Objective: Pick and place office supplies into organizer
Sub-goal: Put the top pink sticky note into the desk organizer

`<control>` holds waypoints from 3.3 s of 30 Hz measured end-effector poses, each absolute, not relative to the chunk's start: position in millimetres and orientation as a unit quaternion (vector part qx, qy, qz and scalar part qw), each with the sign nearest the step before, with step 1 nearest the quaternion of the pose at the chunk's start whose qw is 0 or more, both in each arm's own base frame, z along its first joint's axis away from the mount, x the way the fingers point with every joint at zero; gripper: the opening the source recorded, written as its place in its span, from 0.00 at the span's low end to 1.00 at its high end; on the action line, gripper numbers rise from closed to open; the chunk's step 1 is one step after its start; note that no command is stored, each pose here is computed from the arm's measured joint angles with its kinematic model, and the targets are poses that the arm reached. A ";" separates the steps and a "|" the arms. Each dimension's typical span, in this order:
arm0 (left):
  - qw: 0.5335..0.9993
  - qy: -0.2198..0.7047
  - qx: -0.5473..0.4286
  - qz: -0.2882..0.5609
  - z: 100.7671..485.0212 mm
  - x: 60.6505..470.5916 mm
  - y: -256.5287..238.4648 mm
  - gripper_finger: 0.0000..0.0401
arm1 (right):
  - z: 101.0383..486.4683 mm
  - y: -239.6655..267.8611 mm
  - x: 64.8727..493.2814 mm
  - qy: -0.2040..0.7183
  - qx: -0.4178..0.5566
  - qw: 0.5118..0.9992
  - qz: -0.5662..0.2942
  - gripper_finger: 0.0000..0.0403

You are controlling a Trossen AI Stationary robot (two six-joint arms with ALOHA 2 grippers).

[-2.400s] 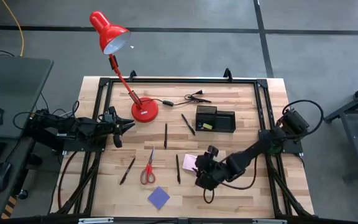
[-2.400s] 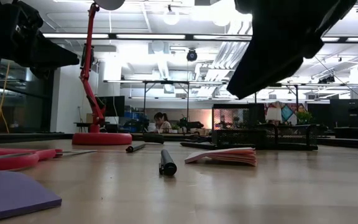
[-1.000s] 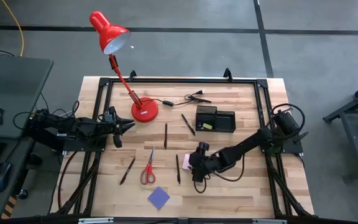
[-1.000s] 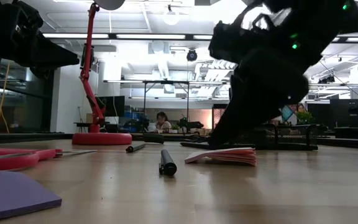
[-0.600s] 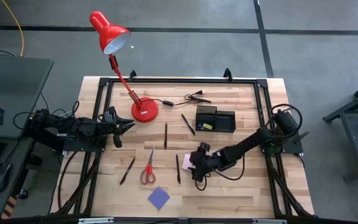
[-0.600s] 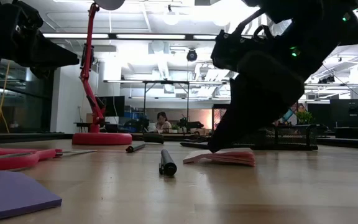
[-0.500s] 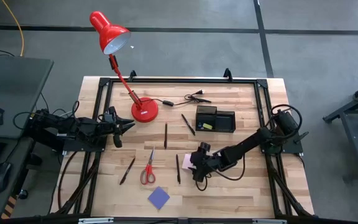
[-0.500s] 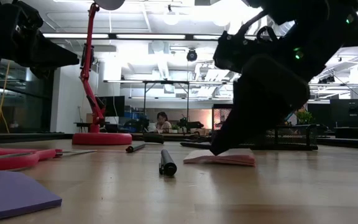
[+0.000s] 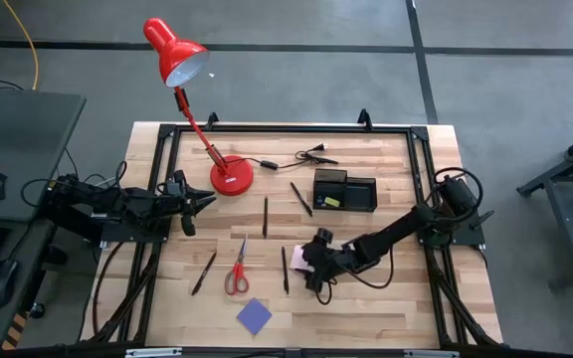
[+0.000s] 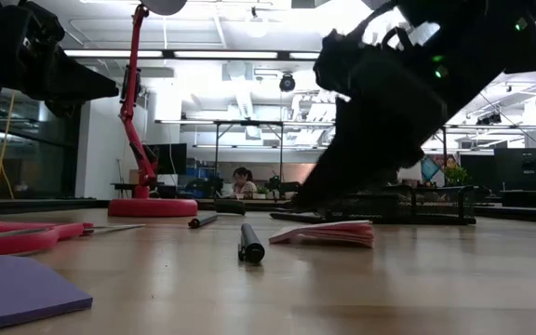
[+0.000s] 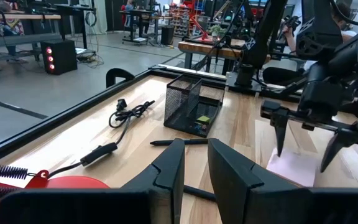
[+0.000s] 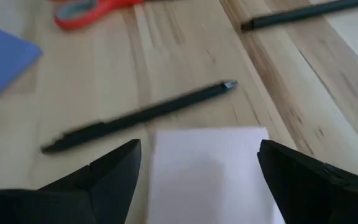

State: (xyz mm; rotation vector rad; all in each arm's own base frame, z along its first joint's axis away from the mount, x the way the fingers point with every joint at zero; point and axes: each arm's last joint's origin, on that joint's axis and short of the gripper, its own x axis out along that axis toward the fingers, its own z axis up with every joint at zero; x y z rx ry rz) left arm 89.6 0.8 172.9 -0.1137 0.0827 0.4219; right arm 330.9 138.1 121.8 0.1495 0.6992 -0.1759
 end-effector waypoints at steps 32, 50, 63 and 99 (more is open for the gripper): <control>0.975 0.041 -0.056 0.209 172.9 89.6 0.8 0.15 | 118.3 139.0 327.5 0.351 0.033 0.930 -0.101 0.93; 0.975 0.041 -0.056 0.209 172.9 89.6 0.8 0.15 | 100.4 136.7 325.5 0.386 0.042 0.914 -0.119 0.93; 0.975 0.041 -0.056 0.209 172.9 89.6 0.8 0.16 | 99.2 144.2 322.0 0.375 0.078 0.913 -0.140 0.82; 0.975 0.041 -0.056 0.209 172.9 89.6 0.8 0.15 | 125.8 144.4 338.2 0.273 0.142 0.905 -0.294 0.82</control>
